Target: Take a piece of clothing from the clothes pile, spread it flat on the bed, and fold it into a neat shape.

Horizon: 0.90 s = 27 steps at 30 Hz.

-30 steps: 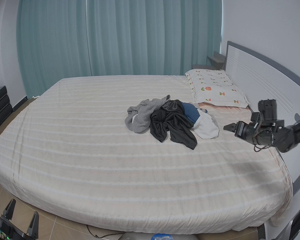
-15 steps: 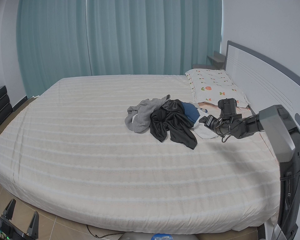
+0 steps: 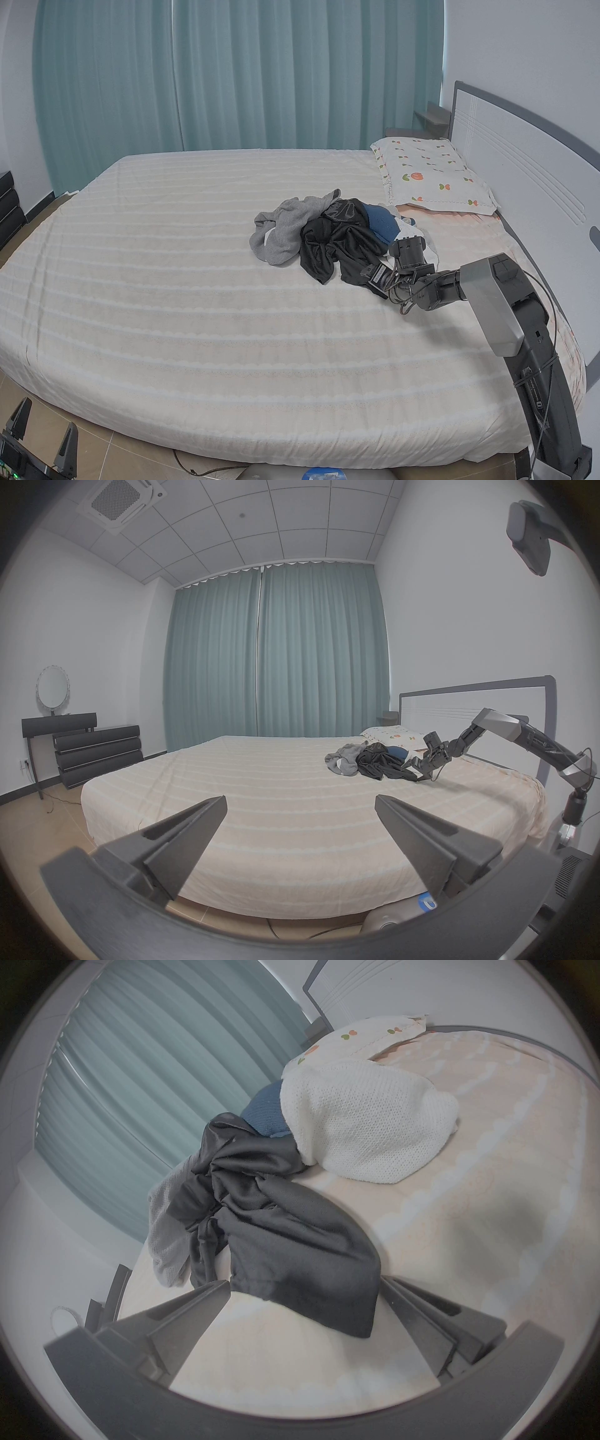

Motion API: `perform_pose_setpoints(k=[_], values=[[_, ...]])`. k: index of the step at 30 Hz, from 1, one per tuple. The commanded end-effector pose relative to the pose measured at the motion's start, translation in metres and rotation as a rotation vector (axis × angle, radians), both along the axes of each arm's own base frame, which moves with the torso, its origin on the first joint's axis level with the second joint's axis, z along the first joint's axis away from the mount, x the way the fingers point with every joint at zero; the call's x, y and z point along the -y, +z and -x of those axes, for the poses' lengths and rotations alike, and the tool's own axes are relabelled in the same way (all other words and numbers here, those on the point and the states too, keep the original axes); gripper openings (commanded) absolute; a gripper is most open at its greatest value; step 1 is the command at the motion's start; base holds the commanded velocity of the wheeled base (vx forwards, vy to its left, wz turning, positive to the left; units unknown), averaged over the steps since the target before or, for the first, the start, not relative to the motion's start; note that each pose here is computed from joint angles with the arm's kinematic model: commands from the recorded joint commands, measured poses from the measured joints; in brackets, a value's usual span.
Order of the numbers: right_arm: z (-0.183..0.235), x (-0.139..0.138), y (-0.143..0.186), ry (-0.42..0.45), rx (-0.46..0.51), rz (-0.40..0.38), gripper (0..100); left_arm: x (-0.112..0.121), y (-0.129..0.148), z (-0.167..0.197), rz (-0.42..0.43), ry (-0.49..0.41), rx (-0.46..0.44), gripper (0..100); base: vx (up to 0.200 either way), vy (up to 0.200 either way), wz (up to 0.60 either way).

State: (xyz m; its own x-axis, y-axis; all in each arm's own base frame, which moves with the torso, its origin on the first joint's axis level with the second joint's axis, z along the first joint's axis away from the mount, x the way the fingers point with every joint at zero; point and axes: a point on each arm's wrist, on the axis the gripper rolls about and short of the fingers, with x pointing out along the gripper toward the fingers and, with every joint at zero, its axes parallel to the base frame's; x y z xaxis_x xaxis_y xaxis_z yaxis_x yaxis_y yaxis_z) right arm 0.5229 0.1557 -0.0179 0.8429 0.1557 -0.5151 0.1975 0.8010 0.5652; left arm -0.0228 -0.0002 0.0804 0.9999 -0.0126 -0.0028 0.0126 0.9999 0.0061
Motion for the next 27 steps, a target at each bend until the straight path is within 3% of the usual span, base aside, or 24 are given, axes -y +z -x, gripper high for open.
perform_pose_setpoints(k=[1,12,13,20,27], values=[[0.0,-0.002,-0.018,0.0,-0.006,0.004,100,0.0,-0.004,0.0,0.0,0.0,0.0,100,0.0,0.0,0.0],[-0.004,-0.008,-0.018,0.015,0.104,-0.033,100,0.0,-0.004,0.0,0.0,0.0,0.0,100,0.0,0.0,0.0],[-0.005,-0.009,-0.018,0.019,0.113,-0.037,0,0.0,-0.004,0.0,0.0,0.0,0.0,100,0.0,0.0,0.0],[-0.004,-0.012,-0.026,0.035,0.109,-0.038,0,0.0,-0.004,0.0,0.0,0.0,0.0,100,0.0,0.0,0.0],[-0.004,-0.011,0.003,0.02,0.139,-0.067,0,0.0,-0.004,0.0,0.0,0.0,0.0,100,0.0,0.0,0.0]])
